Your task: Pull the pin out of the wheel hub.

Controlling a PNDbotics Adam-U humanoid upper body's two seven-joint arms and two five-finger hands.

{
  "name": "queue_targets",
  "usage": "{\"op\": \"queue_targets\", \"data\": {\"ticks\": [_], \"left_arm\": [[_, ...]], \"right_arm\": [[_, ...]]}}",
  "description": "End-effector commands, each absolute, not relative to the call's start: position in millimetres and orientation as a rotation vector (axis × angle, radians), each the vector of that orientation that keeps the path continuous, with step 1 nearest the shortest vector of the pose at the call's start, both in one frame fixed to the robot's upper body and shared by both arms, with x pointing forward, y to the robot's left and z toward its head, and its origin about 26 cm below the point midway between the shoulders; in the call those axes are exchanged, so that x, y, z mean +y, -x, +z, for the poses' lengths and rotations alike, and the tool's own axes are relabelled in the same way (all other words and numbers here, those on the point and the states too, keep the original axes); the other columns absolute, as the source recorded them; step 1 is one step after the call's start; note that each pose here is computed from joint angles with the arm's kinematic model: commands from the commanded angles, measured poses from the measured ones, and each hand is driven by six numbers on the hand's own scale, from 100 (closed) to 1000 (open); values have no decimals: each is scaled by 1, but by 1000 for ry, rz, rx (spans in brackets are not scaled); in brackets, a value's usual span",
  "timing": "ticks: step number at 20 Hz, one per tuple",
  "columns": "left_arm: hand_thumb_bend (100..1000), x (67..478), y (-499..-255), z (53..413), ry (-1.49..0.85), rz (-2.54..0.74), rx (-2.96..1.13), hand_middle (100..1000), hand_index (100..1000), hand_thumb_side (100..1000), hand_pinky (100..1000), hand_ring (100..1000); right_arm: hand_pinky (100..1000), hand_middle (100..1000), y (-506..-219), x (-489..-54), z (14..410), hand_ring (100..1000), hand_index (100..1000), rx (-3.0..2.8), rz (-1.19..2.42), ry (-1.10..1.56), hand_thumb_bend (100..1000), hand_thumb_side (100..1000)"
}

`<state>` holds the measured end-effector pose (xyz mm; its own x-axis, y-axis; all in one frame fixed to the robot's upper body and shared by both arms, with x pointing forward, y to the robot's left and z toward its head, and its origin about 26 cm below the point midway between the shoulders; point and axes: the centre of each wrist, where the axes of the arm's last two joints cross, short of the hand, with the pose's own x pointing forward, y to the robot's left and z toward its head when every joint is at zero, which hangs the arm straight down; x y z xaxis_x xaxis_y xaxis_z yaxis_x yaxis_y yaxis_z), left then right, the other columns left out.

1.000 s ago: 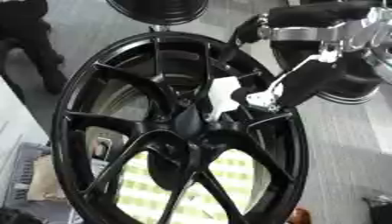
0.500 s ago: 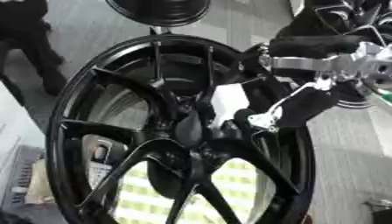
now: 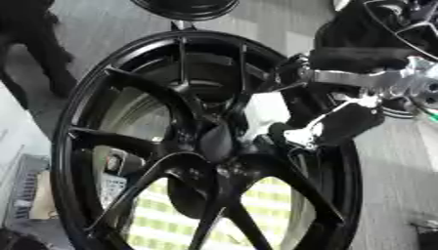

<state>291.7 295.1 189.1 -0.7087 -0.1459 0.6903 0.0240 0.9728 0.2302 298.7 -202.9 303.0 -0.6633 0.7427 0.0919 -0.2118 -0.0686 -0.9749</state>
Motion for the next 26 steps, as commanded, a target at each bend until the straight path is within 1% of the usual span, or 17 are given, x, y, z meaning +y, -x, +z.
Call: {"op": "queue_targets", "data": {"ticks": [1, 2, 7, 19, 26], "left_arm": [[100, 294, -290, 197, -94, -317, -2368, 599, 743, 719, 763, 635], [100, 295, -290, 197, -96, -318, -2367, 599, 743, 720, 763, 635], [100, 295, -290, 197, -99, -324, -2364, 599, 743, 720, 763, 635], [100, 293, -291, 199, -90, -333, -2370, 599, 744, 723, 766, 631], [100, 293, -291, 199, -88, -332, -2371, 599, 744, 724, 766, 630]], "right_arm": [[925, 817, -296, -208, 316, 929, 859, -1584, 1777, 662, 143, 495], [925, 816, -296, -209, 319, 928, 859, -1604, 1766, 680, 220, 443], [926, 820, -295, -214, 326, 929, 859, -1649, 1743, 740, 235, 433], [925, 823, -296, -213, 318, 930, 860, -1612, 1771, 706, 213, 468], [925, 826, -297, -212, 314, 931, 861, -1591, 1780, 682, 210, 474]]}}
